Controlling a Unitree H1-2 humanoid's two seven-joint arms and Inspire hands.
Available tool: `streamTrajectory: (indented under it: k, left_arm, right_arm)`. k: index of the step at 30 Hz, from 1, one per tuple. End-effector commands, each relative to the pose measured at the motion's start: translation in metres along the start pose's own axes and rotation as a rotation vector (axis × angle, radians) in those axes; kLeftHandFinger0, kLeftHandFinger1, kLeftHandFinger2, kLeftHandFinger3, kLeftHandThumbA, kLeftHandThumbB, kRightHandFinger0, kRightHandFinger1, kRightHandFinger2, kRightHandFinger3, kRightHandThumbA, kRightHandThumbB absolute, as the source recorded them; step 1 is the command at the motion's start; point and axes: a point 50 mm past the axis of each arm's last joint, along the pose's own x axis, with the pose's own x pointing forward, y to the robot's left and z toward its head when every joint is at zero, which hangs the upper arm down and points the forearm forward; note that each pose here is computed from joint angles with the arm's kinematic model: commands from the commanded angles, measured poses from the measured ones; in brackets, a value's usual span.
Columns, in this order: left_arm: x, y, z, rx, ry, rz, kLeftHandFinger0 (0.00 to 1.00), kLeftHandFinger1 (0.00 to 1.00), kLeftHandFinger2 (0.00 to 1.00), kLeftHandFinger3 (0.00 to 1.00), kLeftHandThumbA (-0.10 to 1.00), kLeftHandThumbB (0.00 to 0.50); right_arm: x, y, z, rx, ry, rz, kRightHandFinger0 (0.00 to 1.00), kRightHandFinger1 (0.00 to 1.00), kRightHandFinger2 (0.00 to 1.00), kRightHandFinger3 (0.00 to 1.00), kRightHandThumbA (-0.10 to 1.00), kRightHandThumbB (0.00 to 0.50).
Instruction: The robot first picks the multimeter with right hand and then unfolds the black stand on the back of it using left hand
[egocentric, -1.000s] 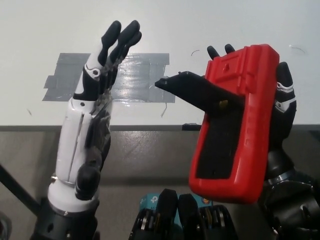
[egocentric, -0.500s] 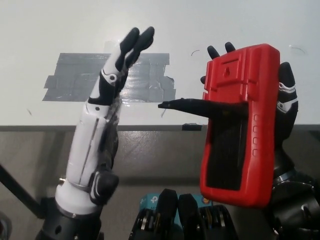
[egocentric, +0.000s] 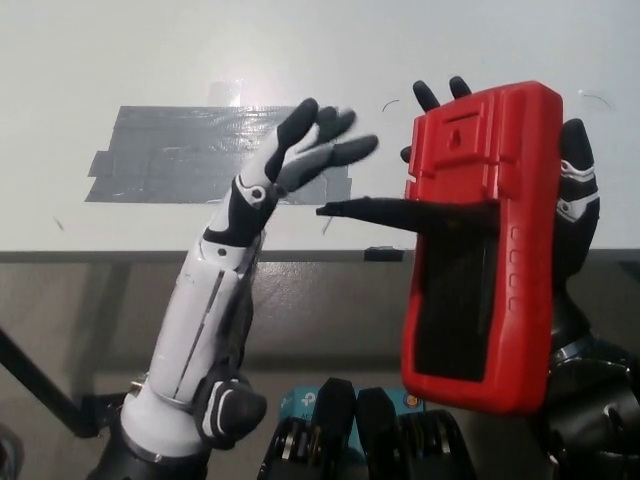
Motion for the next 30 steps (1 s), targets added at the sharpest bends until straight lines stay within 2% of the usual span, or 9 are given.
streamTrajectory:
  k: [1,3,7,16,26,27,28,29,30]
  left_arm:
    - [0.000,-0.002,0.005,-0.029,-0.017,-0.013,1.00,0.53,0.57,1.00,1.00,0.396]
    - [0.000,-0.002,0.006,-0.031,-0.015,-0.030,0.97,0.29,0.36,1.00,1.00,0.362]
    - [-0.002,-0.001,0.003,-0.015,-0.017,-0.023,0.60,0.00,0.02,1.00,1.00,0.321]
    - [-0.001,-0.006,0.005,0.025,-0.035,0.009,0.54,0.00,0.00,1.00,1.00,0.295]
    - [-0.003,-0.006,0.002,0.056,-0.055,0.007,0.60,0.00,0.00,1.00,1.00,0.331]
    - [-0.003,-0.004,0.002,0.047,-0.051,0.021,0.70,0.03,0.02,1.00,1.00,0.356]
    - [-0.004,-0.001,0.002,0.065,-0.078,0.058,0.87,0.27,0.32,1.00,1.00,0.365]
    - [-0.004,0.000,0.001,0.091,-0.104,0.096,1.00,0.67,0.72,1.00,1.00,0.337]
    - [-0.003,0.001,-0.001,0.138,-0.133,0.165,1.00,1.00,1.00,1.00,1.00,0.307]
  right_arm:
    - [0.010,0.022,0.008,0.015,-0.045,0.118,0.00,0.25,0.77,0.83,-0.10,0.119]
    - [0.009,0.024,0.009,0.028,-0.046,0.105,0.00,0.18,0.71,0.71,-0.10,0.140]
    - [0.008,0.027,0.010,0.023,-0.054,0.101,0.00,0.13,0.67,0.58,-0.10,0.144]
    - [0.009,0.033,0.015,0.028,-0.083,0.106,0.00,0.18,0.70,0.58,-0.10,0.144]
    - [0.012,0.036,0.019,0.039,-0.106,0.106,0.00,0.18,0.75,0.80,-0.10,0.125]
    - [0.012,0.036,0.019,0.042,-0.105,0.110,0.00,0.19,0.77,0.83,-0.10,0.119]
    - [0.013,0.036,0.019,0.055,-0.102,0.114,0.00,0.21,0.79,0.85,-0.10,0.116]
    - [0.013,0.036,0.019,0.065,-0.101,0.118,0.00,0.22,0.80,0.86,-0.10,0.112]
    - [0.013,0.035,0.019,0.071,-0.100,0.122,0.00,0.23,0.81,0.88,-0.10,0.116]
